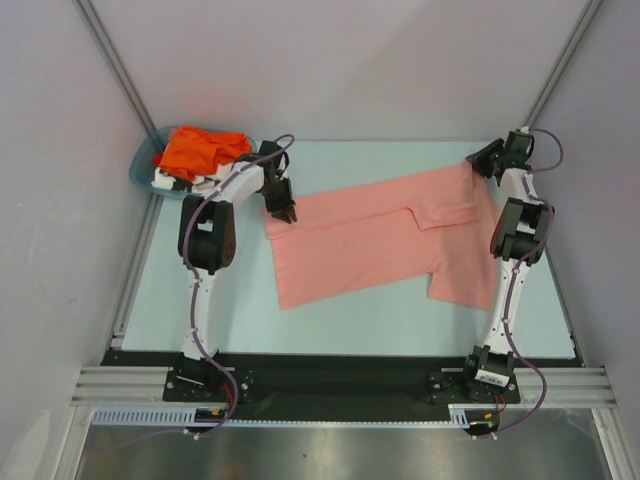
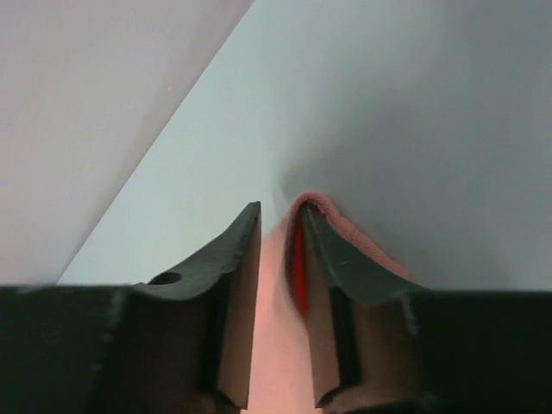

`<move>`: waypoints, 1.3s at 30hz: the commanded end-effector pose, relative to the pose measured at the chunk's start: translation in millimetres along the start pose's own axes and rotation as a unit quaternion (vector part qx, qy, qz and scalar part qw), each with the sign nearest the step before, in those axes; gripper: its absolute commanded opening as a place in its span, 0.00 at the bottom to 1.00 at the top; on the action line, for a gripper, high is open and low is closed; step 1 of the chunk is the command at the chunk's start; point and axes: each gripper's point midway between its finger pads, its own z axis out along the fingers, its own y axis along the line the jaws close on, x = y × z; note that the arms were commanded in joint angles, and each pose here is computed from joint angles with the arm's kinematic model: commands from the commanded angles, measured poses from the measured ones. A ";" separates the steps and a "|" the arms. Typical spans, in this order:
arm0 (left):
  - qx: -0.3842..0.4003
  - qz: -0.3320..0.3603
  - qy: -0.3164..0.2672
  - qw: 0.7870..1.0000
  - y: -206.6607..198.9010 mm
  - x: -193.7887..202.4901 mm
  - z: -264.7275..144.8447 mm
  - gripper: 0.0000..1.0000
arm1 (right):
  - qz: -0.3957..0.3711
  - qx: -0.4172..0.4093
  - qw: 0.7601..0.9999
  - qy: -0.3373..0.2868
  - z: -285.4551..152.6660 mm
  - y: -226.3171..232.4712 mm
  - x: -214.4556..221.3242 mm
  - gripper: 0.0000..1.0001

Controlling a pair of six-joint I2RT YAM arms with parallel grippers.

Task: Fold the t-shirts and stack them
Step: Fold the tshirt

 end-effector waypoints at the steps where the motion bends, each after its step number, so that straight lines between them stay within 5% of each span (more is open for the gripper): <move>1: -0.030 0.009 -0.030 0.999 13.8 -21.4 29.9 0.27 | -0.005 0.014 0.999 -0.032 -10.2 -6.2 -34.8 0.33; 9: -0.059 0.049 -0.072 0.994 8.6 -24.0 -27.5 0.54 | -0.004 0.069 0.998 -0.007 -68.2 8.1 -54.0 0.61; 16: -0.049 0.095 -0.107 0.988 -10.6 -0.8 -98.2 0.72 | -0.016 0.166 0.986 0.019 -166.6 -2.5 -73.3 0.76; 21: -0.019 0.118 -0.121 0.985 -19.3 41.5 -130.7 0.70 | -0.012 0.195 0.979 0.050 -236.8 4.5 -50.5 0.77; 27: 0.021 0.120 -0.069 0.990 -13.1 114.3 -123.7 0.56 | -0.019 0.250 0.959 0.135 -292.3 -30.4 34.1 0.71; 33: 0.000 0.152 -0.021 0.988 -4.9 173.9 -105.3 0.52 | -0.081 0.283 0.937 0.188 -317.9 -50.3 96.0 0.70; 39: -0.062 0.196 -0.018 0.978 2.0 215.1 -96.3 0.44 | -0.116 0.278 0.932 0.204 -333.3 -50.4 107.4 0.71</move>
